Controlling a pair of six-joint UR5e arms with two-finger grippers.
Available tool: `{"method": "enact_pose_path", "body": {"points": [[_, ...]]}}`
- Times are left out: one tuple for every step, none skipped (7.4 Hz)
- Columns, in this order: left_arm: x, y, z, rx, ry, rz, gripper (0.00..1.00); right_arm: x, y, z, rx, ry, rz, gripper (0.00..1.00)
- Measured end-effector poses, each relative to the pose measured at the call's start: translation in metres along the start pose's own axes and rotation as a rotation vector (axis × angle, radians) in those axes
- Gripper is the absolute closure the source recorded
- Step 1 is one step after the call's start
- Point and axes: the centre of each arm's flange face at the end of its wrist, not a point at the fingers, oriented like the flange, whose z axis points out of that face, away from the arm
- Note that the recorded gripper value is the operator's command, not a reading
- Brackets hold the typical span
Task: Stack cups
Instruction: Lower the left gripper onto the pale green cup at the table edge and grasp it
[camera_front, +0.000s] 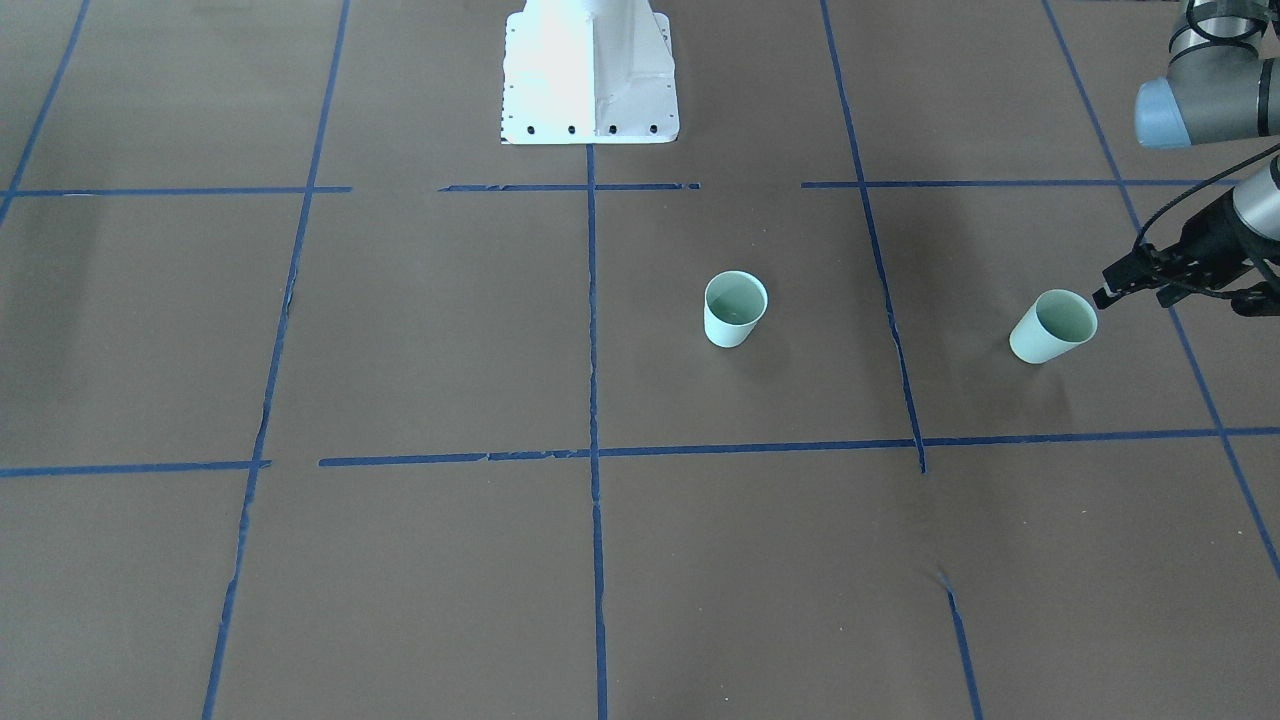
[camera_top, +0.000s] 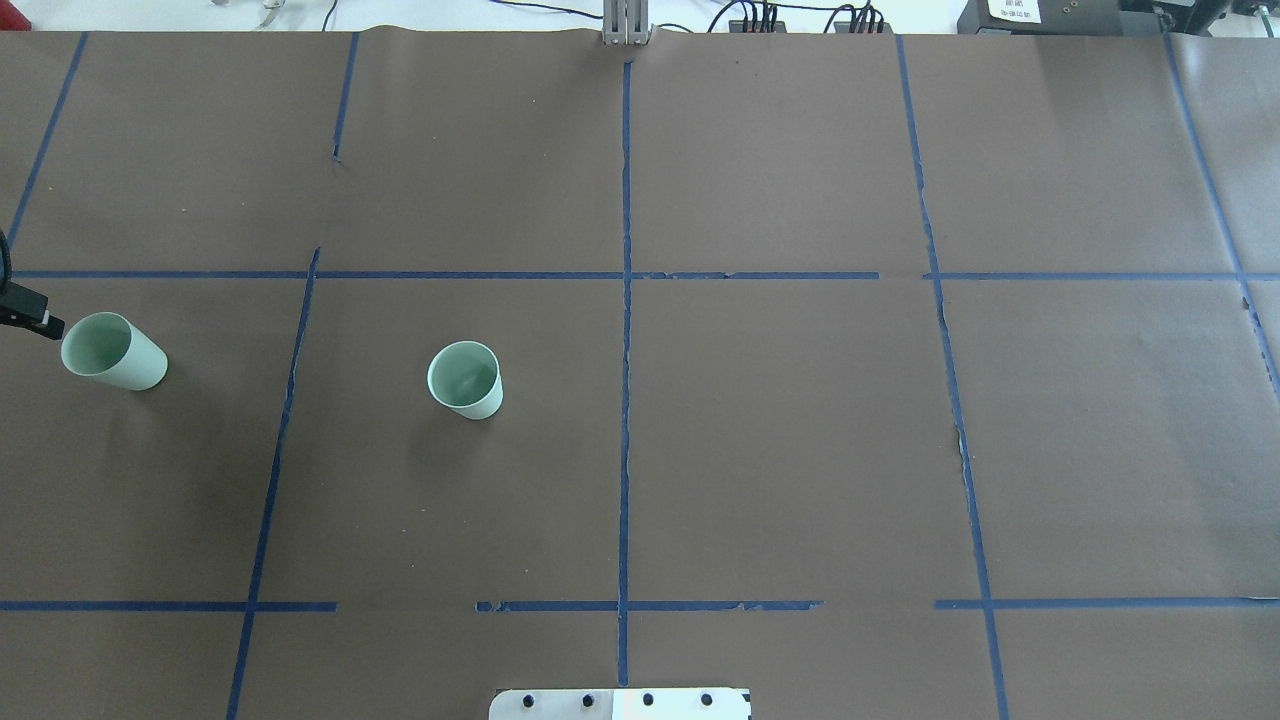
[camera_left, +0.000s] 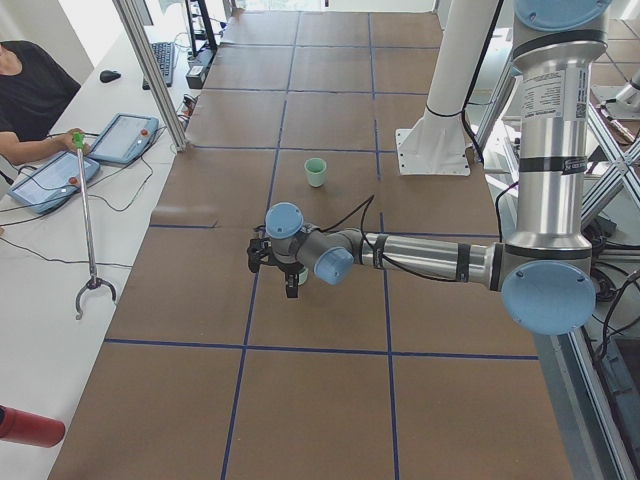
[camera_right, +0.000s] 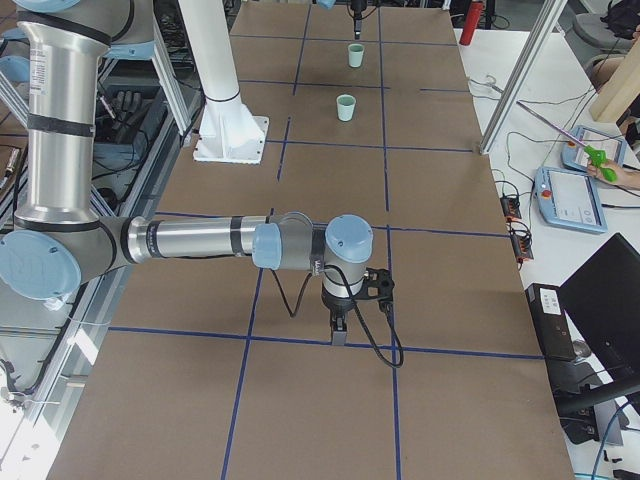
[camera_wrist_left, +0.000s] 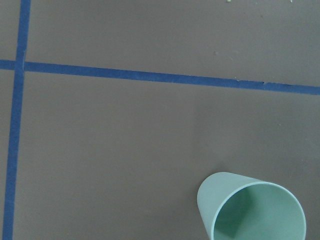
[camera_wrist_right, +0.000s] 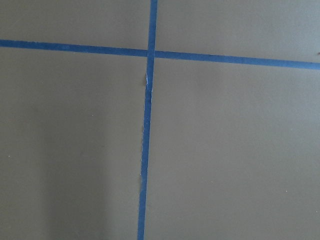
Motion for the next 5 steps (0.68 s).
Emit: {"method": "enact_pose_path", "body": {"points": [[0.008, -0.004, 0.007, -0.007, 0.000, 0.003, 0.00, 0.000, 0.000, 0.000, 0.000, 0.000, 0.000, 0.00], [0.012, -0.006, 0.014, -0.011, -0.008, 0.005, 0.00, 0.000, 0.000, 0.000, 0.000, 0.000, 0.000, 0.00], [0.013, -0.006, 0.019, -0.012, -0.017, 0.008, 0.00, 0.000, 0.000, 0.000, 0.000, 0.000, 0.000, 0.00], [0.014, -0.005, 0.025, -0.019, -0.024, 0.012, 0.00, 0.000, 0.000, 0.000, 0.000, 0.000, 0.000, 0.00], [0.014, -0.003, 0.032, -0.028, -0.028, 0.018, 0.00, 0.000, 0.000, 0.000, -0.001, 0.000, 0.001, 0.00]]}}
